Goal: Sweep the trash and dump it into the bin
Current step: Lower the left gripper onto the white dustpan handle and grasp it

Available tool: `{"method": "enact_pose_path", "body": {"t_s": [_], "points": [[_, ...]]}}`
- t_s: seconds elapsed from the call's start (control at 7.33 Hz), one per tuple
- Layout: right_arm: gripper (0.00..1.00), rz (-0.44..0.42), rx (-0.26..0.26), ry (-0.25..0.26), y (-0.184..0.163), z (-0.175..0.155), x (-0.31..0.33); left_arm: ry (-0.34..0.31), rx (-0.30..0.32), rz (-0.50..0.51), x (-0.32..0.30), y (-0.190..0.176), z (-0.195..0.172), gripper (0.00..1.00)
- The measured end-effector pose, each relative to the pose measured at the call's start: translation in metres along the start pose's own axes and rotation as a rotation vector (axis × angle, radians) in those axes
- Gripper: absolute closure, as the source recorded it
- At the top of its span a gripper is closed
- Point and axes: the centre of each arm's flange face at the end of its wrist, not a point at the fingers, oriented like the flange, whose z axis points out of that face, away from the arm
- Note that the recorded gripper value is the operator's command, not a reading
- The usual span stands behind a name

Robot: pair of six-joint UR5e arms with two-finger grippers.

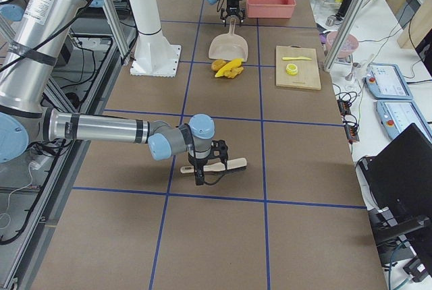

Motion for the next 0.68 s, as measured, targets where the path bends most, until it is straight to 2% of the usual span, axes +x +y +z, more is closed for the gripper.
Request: {"method": "enact_pose_path", "body": {"t_s": [0.41,0.68], "points": [[0.03,0.000,0.037,-0.055,-0.001,-0.002,-0.009,0.026,-0.027,-0.012,0.010,0.006,0.015,0.02],[0.12,-0.014,0.006,-0.060,0.003,0.013,-0.010,0.026,-0.041,-0.018,0.008,0.011,0.023,0.02]]}}
